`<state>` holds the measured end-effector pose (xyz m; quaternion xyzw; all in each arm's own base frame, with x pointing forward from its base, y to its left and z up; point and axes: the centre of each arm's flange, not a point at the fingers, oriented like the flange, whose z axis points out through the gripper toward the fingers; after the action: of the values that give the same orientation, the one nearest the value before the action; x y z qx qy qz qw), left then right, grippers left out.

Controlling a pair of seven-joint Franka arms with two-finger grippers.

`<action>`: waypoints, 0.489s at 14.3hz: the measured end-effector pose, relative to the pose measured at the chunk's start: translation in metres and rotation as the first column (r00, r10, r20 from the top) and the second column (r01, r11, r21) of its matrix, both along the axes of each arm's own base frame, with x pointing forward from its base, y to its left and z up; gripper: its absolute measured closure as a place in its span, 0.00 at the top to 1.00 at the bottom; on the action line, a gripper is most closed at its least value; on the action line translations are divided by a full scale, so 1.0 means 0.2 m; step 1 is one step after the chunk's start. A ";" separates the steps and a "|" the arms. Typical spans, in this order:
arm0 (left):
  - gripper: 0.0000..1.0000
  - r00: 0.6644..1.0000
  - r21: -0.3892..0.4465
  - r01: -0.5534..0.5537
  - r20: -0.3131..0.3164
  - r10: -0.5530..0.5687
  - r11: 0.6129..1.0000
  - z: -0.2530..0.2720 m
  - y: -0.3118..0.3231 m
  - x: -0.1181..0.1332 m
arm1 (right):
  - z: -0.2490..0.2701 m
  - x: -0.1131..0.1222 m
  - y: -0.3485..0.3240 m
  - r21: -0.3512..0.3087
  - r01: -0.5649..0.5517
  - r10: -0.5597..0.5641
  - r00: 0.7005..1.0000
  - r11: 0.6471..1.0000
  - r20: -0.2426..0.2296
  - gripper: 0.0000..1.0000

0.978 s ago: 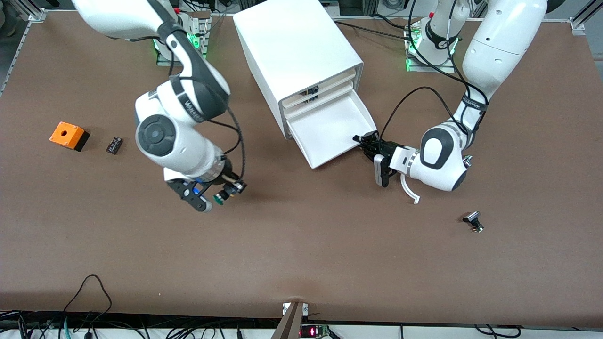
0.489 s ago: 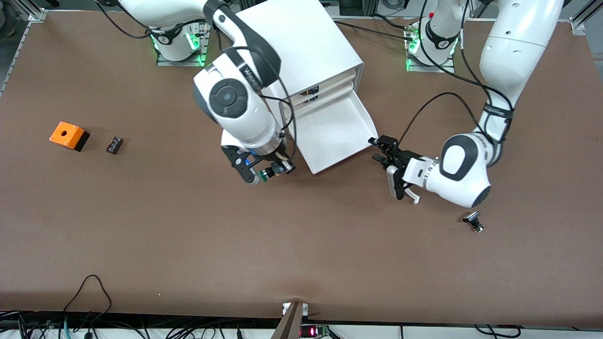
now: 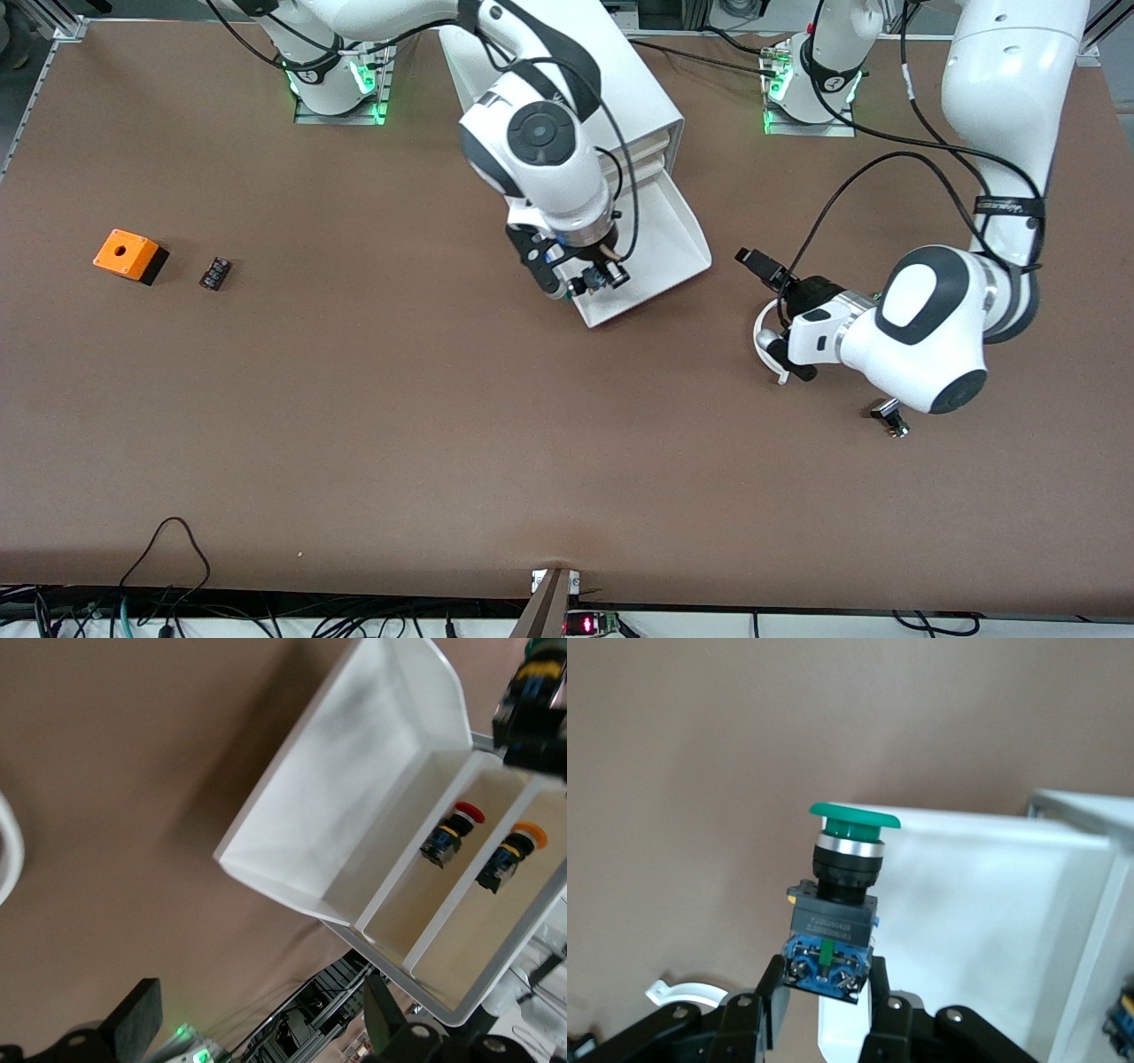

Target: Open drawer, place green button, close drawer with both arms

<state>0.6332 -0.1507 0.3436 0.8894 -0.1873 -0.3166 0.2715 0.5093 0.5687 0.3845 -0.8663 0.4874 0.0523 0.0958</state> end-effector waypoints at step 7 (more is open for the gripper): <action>1.00 0.972 0.334 -0.184 0.203 0.120 0.924 0.42 0.12 0.17 | -0.41 -0.23 0.25 -0.071 0.037 -0.036 0.999 0.997 0.009 0.40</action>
<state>0.6675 -0.1260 0.4283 0.9601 -0.0815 -0.2417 0.1147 0.4627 0.6183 0.3034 -0.8603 0.5044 0.0295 0.0677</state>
